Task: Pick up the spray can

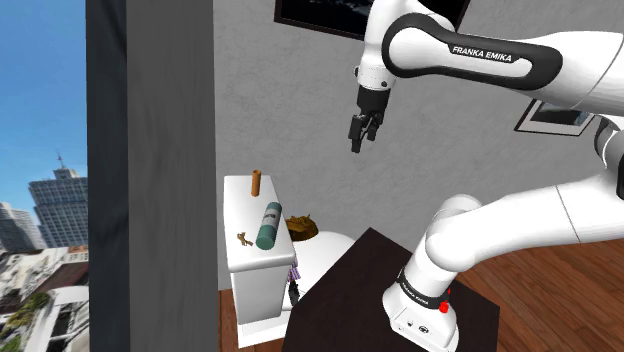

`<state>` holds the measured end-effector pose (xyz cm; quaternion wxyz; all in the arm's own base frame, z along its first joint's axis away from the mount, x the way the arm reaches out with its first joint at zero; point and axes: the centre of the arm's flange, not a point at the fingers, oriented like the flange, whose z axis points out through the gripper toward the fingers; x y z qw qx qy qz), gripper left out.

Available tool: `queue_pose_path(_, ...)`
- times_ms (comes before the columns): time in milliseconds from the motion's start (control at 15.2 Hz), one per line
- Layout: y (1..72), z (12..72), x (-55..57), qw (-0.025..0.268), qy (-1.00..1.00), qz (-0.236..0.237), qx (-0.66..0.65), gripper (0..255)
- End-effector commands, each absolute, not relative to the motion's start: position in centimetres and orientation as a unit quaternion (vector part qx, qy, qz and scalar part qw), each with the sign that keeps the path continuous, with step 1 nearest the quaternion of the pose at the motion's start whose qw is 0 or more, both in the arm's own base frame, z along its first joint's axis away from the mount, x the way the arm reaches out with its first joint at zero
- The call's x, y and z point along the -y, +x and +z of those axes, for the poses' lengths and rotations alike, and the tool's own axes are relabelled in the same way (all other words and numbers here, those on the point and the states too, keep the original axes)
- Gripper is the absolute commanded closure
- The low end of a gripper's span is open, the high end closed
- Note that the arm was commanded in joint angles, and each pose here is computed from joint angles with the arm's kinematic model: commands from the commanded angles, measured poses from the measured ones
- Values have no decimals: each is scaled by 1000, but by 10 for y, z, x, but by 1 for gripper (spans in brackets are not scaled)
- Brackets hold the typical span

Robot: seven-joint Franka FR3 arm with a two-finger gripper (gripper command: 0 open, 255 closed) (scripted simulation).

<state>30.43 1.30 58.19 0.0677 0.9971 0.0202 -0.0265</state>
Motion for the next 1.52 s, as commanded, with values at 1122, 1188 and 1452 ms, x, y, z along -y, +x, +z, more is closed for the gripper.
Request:
queue_pose_path(1122,401,394,-67,34,983,-11,178,0)
queue_pose_path(1188,408,383,-70,32,981,-10,189,0)
queue_pose_path(1452,435,340,-77,23,972,-6,235,0)
